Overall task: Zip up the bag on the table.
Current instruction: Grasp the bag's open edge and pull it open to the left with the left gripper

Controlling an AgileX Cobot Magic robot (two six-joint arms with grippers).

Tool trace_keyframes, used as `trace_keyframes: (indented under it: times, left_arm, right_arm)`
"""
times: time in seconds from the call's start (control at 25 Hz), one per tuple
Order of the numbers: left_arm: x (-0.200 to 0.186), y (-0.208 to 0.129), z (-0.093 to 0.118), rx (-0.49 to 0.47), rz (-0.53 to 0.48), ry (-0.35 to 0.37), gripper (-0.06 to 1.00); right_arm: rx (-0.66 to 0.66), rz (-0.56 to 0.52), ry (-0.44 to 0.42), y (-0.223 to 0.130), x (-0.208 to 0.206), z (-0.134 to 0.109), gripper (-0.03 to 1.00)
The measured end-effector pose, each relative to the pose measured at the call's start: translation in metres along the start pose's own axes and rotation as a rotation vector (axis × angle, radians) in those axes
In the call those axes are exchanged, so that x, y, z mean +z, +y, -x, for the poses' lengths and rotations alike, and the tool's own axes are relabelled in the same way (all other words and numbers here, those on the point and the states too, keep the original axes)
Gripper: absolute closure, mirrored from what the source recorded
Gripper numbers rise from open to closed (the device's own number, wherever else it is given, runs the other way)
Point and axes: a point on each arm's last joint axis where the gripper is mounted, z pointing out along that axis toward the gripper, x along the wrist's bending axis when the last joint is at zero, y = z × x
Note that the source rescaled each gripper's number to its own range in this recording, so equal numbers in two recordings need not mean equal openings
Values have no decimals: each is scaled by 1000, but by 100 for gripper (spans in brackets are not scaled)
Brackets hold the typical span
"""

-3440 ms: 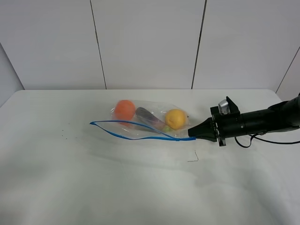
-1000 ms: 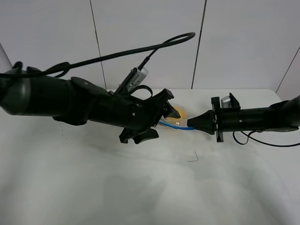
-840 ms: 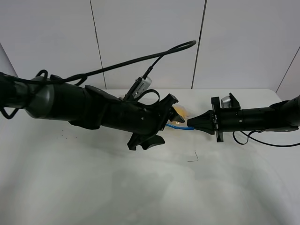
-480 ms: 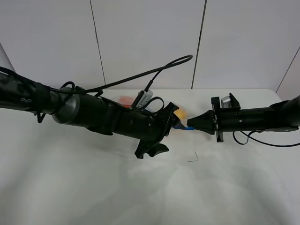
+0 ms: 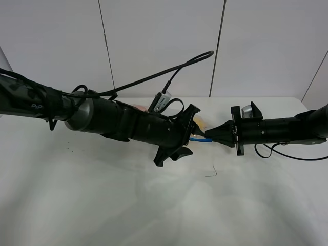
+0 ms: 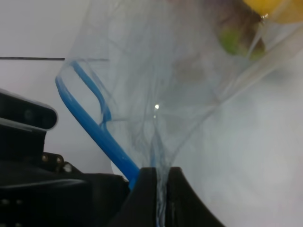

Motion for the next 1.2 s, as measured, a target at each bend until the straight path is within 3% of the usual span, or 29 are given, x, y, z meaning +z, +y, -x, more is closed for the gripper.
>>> trace_keyframes:
  times: [0.36, 0.44, 1.2]
  left_arm:
    - [0, 0, 0, 0, 0, 0, 69]
    - [0, 0, 0, 0, 0, 0, 74]
    - [0, 4, -1, -11, 47, 14, 79]
  right_arm:
    - [0, 0, 0, 0, 0, 0, 97]
    - [0, 0, 0, 0, 0, 0, 97]
    - [-1, -1, -2, 0, 0, 0, 97]
